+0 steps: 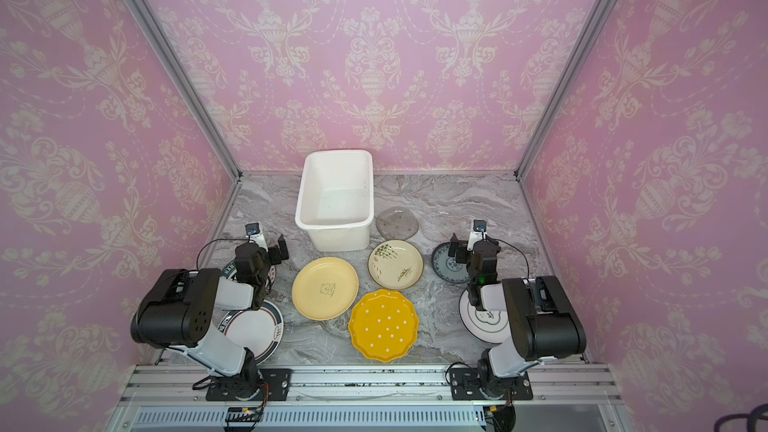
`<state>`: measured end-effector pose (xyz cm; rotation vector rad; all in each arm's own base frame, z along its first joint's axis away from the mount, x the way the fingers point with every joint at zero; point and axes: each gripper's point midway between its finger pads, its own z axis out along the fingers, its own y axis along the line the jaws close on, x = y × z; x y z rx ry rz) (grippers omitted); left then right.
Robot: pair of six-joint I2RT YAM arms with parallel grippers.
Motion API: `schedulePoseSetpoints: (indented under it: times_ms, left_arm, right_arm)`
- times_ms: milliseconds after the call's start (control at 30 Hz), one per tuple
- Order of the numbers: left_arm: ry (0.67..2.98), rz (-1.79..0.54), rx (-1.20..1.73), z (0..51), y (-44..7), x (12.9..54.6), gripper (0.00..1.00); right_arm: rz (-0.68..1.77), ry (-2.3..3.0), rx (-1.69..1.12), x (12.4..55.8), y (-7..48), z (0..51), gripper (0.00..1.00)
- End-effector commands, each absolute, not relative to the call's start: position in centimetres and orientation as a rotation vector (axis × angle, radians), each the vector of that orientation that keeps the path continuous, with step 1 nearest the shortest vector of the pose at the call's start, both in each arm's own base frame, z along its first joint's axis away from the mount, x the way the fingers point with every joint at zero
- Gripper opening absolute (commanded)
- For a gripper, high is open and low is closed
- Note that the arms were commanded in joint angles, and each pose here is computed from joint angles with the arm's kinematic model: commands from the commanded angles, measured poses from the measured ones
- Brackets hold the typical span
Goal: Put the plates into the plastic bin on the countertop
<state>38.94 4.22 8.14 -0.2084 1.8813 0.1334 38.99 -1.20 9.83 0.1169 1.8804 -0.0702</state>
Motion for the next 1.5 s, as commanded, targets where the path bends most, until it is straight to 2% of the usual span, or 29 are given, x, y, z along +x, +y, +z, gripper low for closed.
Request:
schedulePoseSetpoints:
  times_ms: [0,200,300,400,467,567,667,800,933,1100,1267,1467]
  left_arm:
    - [1.817,0.125,-0.156,10.3,3.6,37.9,0.99]
    - [1.838,0.067,-0.263,17.2,3.7,34.5,0.99]
    - [1.895,0.084,-0.468,20.4,5.3,31.2,0.99]
    - [1.977,0.031,-0.673,21.6,5.7,27.2,0.99]
    - [2.018,-0.053,-0.737,21.5,4.8,25.4,0.99]
    - [2.052,-0.319,-0.605,22.3,0.8,25.0,0.99]
    - [2.090,-0.497,-0.669,22.3,-1.2,24.5,0.99]
    - [2.261,-0.637,-0.846,20.1,-3.1,23.6,0.99]
    - [2.434,-0.759,-0.887,18.3,-5.4,22.4,0.99]
    - [2.624,-0.739,-0.835,16.4,-6.5,20.0,0.99]
    - [2.627,-0.729,-0.845,15.7,-6.5,18.7,0.99]
    - [2.597,-0.748,-0.874,15.5,-6.5,18.7,0.99]
  right_arm:
    - [-0.055,1.866,0.131,38.8,-1.3,11.6,1.00]
    - [0.039,1.815,0.125,37.4,-0.2,18.3,1.00]
    - [0.195,1.842,0.343,36.1,-0.4,21.9,1.00]
    - [0.408,1.917,0.637,34.3,0.0,23.4,1.00]
    - [0.616,1.941,0.566,33.8,2.6,25.2,1.00]
    - [0.809,1.904,0.482,32.8,5.1,27.7,1.00]
    - [0.902,1.862,0.464,31.7,6.1,29.6,1.00]
    - [0.978,1.935,0.413,29.9,8.7,30.5,1.00]
    - [1.011,2.103,0.246,27.9,13.9,29.7,0.99]
    - [0.957,2.340,0.006,25.1,21.1,26.6,0.92]
    - [0.785,2.528,-0.239,22.9,27.9,22.2,0.87]
    - [0.692,2.645,-0.236,23.8,33.1,17.6,0.77]
